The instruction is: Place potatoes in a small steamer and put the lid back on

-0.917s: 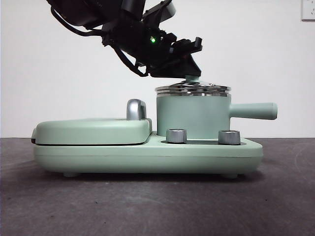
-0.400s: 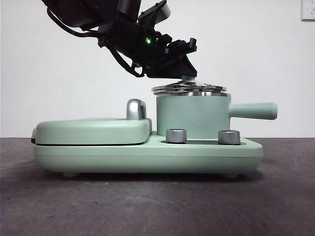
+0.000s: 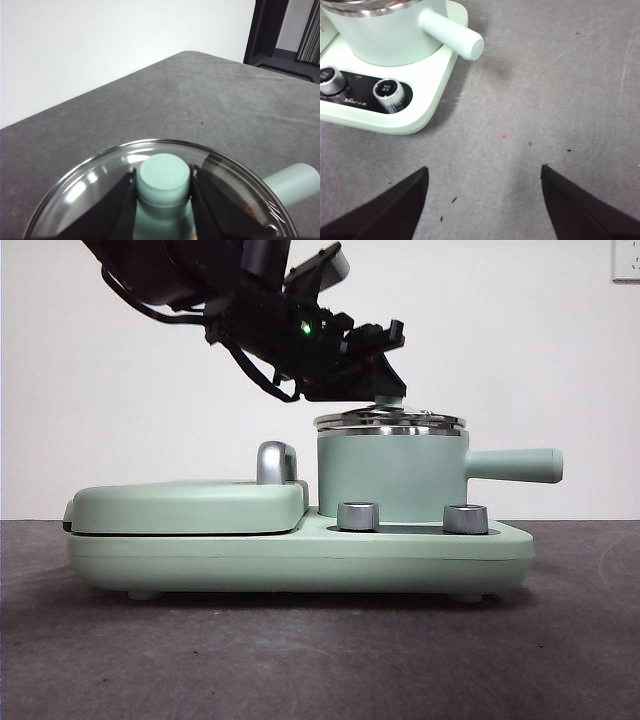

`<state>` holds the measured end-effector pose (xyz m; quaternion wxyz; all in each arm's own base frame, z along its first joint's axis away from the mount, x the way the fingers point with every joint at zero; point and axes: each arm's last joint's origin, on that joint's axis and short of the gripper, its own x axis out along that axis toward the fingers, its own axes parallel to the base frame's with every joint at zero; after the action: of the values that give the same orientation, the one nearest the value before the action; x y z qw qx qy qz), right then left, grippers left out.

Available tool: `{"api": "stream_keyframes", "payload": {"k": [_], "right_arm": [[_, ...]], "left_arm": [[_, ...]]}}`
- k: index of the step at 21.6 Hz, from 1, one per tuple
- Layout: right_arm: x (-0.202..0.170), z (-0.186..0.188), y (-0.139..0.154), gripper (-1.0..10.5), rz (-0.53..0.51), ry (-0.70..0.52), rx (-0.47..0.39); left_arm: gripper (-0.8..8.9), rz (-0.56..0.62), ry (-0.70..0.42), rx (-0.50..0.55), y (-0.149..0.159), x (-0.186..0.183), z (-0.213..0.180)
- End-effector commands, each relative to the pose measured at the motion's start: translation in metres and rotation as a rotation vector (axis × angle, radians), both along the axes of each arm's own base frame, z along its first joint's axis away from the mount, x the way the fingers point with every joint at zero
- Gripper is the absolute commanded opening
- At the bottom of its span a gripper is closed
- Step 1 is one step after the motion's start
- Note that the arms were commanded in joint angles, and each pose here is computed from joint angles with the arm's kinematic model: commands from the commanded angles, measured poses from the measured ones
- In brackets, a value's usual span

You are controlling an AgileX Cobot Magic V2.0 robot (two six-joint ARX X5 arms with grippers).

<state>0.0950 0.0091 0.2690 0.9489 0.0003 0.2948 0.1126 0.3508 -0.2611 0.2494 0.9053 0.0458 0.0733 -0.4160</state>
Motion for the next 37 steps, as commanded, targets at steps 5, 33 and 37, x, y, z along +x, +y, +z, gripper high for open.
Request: {"api": "stream_keyframes", "payload": {"k": [5,33,37], "right_arm": [[0.001,0.000,0.000,3.5,-0.001,0.000,0.005],[0.003,0.002,0.004,3.5,0.053,-0.020,0.019],[0.005,0.001,0.005,3.5,0.064,-0.010,0.019]], "left_arm": [[0.13,-0.025,-0.016,-0.020,-0.008,0.003,0.004],[2.90,0.168,0.411,0.061,0.118,-0.109,0.056],[2.89,0.264,0.452,0.006,0.159,-0.174,0.028]]}}
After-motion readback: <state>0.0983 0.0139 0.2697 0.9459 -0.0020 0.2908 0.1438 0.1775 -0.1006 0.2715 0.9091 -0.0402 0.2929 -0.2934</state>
